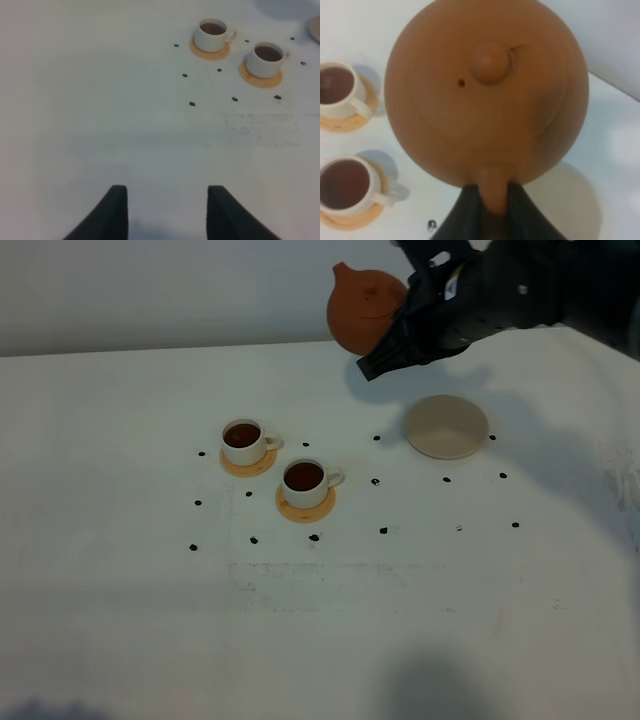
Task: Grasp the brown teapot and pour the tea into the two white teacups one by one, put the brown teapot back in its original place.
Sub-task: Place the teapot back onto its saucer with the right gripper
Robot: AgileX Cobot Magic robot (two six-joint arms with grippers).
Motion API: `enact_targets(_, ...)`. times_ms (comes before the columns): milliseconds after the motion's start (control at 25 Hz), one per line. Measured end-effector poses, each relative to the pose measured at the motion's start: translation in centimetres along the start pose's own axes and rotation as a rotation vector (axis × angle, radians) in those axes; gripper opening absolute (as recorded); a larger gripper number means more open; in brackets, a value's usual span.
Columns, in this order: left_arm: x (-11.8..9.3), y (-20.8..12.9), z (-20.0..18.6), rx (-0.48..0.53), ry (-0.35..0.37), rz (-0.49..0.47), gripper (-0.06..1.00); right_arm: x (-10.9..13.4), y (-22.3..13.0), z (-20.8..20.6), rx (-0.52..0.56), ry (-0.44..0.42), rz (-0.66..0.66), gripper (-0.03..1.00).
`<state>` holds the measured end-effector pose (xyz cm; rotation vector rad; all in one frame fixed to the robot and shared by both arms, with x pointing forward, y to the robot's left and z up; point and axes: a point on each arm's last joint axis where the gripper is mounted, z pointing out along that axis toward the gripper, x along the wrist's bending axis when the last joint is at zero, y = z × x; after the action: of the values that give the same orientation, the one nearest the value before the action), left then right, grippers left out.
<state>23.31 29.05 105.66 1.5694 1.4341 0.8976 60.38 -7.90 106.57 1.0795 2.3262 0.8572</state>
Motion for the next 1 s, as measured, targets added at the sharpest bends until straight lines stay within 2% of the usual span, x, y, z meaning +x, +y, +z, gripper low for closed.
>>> enact_targets(200, 0.0, 0.0, 0.0, 0.0, 0.0, 0.0, 0.43, -1.0, -2.0, -1.4, -0.008, -0.002, 0.066, 0.09)
enact_targets(600, 0.0, 0.0, 0.0, 0.0, 0.0, 0.0, 0.43, -4.3, -8.2, 0.4, 0.154, -0.055, 0.227, 0.09)
enact_targets(1000, 0.0, 0.0, 0.0, 0.0, 0.0, 0.0, 0.43, -4.2, -10.2, 5.2, 0.233, -0.032, 0.278, 0.09)
